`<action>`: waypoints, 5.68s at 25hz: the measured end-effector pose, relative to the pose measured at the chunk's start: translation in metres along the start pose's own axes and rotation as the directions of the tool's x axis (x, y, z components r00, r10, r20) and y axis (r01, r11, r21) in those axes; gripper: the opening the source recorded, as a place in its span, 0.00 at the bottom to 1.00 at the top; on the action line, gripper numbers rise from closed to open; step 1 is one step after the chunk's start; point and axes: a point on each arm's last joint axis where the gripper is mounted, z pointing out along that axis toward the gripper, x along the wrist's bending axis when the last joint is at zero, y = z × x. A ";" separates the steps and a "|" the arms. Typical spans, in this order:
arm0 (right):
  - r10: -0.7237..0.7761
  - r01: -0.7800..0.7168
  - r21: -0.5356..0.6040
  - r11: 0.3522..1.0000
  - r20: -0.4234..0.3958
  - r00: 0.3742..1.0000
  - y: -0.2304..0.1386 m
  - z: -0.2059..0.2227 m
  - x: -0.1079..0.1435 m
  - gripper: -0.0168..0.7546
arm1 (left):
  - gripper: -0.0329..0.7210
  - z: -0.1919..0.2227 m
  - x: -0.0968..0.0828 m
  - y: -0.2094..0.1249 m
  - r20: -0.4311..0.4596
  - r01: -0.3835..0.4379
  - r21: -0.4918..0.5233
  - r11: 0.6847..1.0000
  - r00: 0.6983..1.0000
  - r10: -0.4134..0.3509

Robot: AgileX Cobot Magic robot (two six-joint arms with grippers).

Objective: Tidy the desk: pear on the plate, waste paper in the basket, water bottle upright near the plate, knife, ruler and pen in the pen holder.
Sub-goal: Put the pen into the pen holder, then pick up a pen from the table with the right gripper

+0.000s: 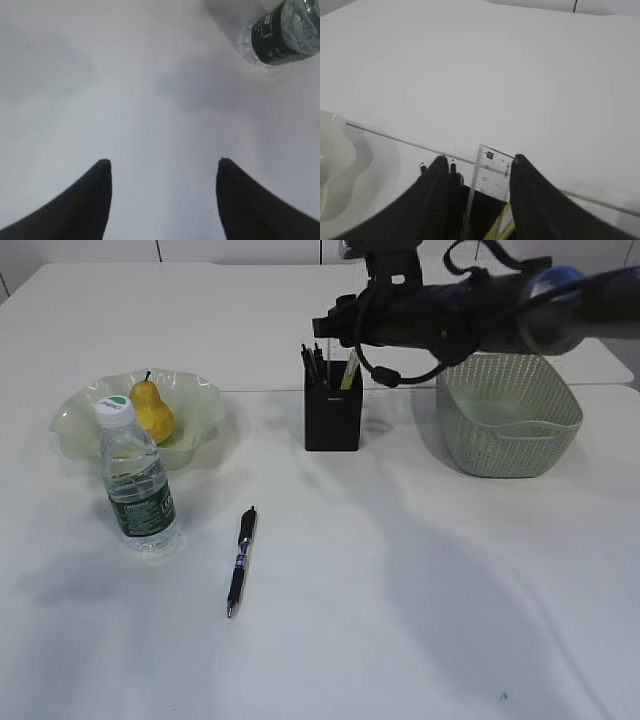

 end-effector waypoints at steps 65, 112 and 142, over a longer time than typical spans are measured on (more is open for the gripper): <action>0.361 -0.351 0.707 0.614 0.144 0.921 0.018 -0.092 0.174 0.43 | 0.66 0.000 -0.003 -0.002 0.034 0.025 0.024 0.999 0.999 -0.026; 0.213 -0.352 0.830 0.432 0.286 0.934 -0.095 -0.008 0.190 0.43 | 0.66 0.000 -0.003 0.001 0.035 0.026 -0.015 1.000 0.999 -0.026; 0.228 -0.252 0.846 0.470 0.159 0.961 -0.072 -0.017 0.194 0.13 | 0.66 0.000 -0.003 0.002 0.035 0.026 -0.017 1.000 0.999 -0.026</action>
